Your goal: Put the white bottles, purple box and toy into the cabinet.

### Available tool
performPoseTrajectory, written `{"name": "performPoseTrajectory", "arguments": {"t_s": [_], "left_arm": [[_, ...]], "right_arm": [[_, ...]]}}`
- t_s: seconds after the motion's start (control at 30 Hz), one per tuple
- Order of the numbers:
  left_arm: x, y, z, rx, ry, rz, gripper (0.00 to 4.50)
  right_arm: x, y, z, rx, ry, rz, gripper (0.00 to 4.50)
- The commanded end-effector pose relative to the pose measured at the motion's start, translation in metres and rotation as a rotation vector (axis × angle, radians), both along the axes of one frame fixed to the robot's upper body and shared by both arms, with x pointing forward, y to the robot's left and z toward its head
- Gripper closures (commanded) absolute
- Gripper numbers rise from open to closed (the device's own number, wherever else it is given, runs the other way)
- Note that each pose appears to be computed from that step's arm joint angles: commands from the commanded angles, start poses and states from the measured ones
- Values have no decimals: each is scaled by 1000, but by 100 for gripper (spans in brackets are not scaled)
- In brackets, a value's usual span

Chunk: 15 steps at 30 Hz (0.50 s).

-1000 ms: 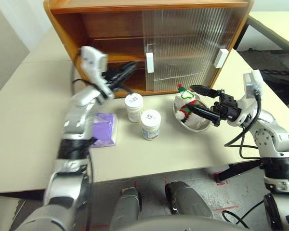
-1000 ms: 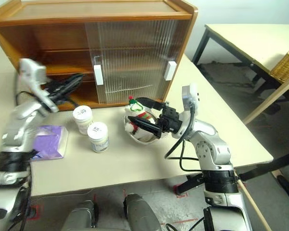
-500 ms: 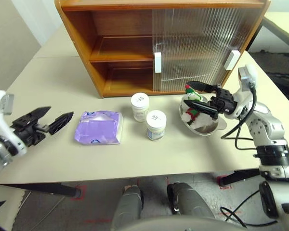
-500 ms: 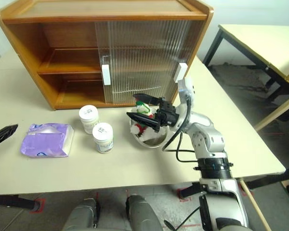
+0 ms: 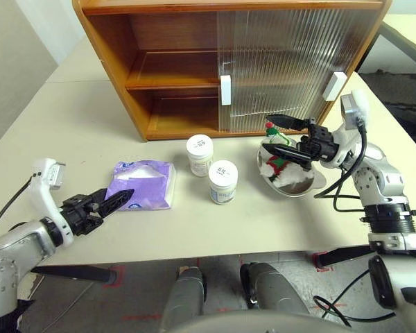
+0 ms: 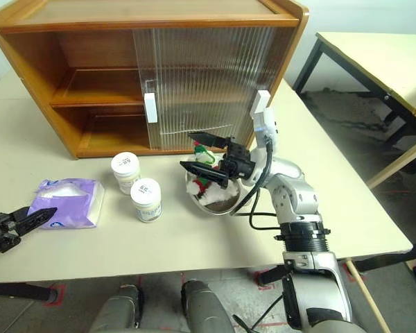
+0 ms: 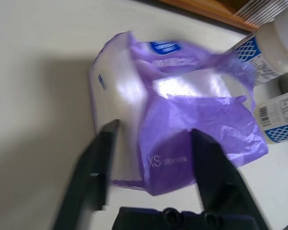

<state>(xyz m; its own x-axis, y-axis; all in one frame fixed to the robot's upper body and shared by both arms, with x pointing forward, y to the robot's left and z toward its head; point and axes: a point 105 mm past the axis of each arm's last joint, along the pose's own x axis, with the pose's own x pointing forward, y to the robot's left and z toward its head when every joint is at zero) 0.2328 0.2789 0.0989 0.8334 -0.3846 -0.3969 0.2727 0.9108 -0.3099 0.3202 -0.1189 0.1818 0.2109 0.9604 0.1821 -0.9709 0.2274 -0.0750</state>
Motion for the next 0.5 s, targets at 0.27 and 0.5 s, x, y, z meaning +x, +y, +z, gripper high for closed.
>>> {"name": "performPoseTrajectory", "arguments": {"t_s": [0.27,0.5], "left_arm": [[-5,24,0,-41,-63,103,447],[-10,23,27,-135,-189,156,447]], "right_arm": [[-1,0,-3,-8,-13,-26,0],[8,-7,18,204,-76,-158,0]]}}
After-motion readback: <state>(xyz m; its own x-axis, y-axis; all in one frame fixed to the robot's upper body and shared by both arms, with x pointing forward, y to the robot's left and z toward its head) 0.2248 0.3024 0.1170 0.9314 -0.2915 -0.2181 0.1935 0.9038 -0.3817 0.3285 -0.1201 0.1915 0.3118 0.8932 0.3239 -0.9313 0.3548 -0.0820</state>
